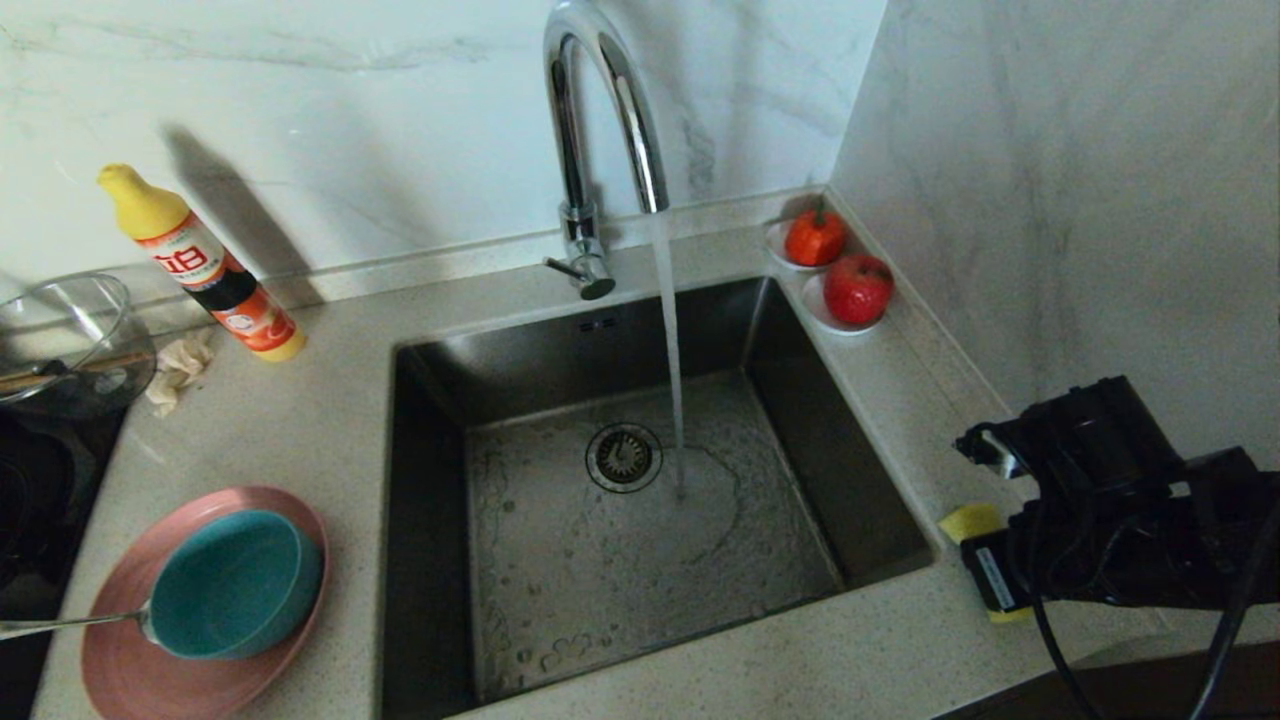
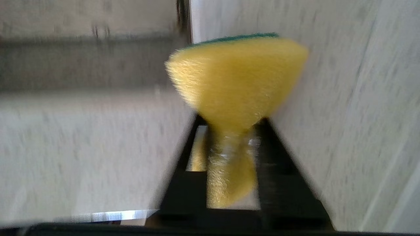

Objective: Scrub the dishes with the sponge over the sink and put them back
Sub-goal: Rinse the spoon

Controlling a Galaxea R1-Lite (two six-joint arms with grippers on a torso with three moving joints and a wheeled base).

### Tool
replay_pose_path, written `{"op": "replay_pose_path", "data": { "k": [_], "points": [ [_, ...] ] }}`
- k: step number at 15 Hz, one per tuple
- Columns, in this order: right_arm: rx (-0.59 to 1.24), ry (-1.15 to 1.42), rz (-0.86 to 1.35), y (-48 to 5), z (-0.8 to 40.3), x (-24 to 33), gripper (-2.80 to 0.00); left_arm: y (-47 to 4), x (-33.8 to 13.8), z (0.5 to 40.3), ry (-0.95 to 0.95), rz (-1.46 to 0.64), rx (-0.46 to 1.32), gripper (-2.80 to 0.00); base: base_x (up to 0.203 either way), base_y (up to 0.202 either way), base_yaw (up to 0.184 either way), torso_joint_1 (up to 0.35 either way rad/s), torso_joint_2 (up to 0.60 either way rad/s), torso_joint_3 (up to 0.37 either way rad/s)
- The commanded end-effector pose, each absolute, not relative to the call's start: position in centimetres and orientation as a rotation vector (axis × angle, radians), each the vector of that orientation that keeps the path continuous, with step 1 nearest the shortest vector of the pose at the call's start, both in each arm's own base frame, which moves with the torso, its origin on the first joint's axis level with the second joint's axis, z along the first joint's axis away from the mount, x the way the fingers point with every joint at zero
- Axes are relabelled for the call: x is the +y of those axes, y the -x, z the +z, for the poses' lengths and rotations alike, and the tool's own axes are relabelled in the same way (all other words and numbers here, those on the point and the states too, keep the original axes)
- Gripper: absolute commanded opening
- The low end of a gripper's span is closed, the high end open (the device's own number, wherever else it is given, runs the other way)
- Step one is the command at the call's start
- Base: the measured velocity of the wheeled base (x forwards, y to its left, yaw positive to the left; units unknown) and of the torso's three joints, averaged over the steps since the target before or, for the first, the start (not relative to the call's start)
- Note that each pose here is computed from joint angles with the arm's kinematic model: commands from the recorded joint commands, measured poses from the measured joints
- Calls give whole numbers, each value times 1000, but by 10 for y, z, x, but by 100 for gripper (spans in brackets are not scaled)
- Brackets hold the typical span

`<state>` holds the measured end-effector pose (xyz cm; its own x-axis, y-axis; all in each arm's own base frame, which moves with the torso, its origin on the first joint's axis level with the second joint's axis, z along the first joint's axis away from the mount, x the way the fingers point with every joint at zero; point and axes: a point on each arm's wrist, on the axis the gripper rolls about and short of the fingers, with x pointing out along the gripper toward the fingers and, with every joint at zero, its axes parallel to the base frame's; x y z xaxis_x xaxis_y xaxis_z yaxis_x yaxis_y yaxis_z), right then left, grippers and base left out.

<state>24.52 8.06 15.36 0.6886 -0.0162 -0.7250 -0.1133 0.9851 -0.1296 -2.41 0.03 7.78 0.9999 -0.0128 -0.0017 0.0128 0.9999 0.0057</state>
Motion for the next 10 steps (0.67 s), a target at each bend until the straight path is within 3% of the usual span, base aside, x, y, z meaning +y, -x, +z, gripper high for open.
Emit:
{"op": "replay_pose_path", "data": {
  "k": [1,10],
  "points": [
    [806,169,48,-249,149,82,0,24,0,78,-6,-12,1,-280,0,0,0,0,0,0],
    [783,151,34,-242,158,76,0,24,0,78,-6,-12,0,-280,0,0,0,0,0,0]
  ]
}}
